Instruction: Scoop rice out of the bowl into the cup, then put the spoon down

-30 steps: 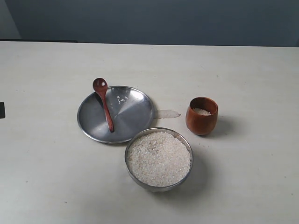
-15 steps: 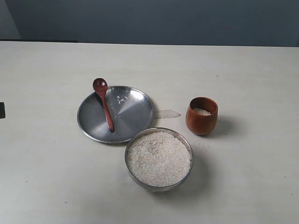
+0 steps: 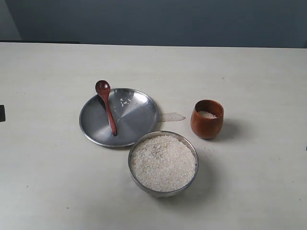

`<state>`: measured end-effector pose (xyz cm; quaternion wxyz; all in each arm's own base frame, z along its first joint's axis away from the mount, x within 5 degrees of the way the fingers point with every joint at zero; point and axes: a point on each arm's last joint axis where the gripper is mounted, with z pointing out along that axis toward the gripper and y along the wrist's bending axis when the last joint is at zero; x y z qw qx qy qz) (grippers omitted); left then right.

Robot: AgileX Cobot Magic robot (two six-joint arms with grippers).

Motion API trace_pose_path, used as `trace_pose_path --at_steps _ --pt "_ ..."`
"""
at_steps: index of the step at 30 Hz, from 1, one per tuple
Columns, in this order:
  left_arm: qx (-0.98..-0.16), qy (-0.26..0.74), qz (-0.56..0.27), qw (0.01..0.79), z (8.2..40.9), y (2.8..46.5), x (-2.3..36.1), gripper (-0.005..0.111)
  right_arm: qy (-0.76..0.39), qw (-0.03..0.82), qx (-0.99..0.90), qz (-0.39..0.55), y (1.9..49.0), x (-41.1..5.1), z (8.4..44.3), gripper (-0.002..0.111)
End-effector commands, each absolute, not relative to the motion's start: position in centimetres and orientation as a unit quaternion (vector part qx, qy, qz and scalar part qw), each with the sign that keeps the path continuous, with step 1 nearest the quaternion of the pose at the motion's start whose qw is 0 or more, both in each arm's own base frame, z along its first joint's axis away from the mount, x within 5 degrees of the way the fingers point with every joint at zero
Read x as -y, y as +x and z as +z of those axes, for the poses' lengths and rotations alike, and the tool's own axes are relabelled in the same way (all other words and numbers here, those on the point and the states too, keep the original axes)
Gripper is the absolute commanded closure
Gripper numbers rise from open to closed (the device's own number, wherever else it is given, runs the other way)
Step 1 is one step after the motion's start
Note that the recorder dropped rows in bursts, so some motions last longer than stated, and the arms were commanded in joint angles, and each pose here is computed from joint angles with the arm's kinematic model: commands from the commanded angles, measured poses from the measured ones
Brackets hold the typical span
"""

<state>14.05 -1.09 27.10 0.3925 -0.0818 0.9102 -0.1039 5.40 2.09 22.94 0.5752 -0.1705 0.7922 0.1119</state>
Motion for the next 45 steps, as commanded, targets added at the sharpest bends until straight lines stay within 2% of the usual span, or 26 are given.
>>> trace_pose_path --at_steps 1,17,25,45 --pt "-0.908 -0.080 -0.099 0.398 27.3 14.2 1.0 0.106 -0.147 0.597 -0.783 0.092 5.3 -1.6 22.6 0.108" --pt "-0.908 -0.080 -0.099 0.398 27.3 14.2 1.0 0.106 -0.012 0.600 -0.800 0.029 5.5 -0.2 18.1 0.108" --pt "-0.908 -0.080 -0.099 0.398 27.3 14.2 1.0 0.106 0.022 0.607 -0.794 0.020 5.5 0.0 18.2 0.108" --pt "-0.908 -0.080 -0.099 0.398 27.3 14.2 1.0 0.106 0.016 0.606 -0.795 0.020 5.5 0.0 18.2 0.108"
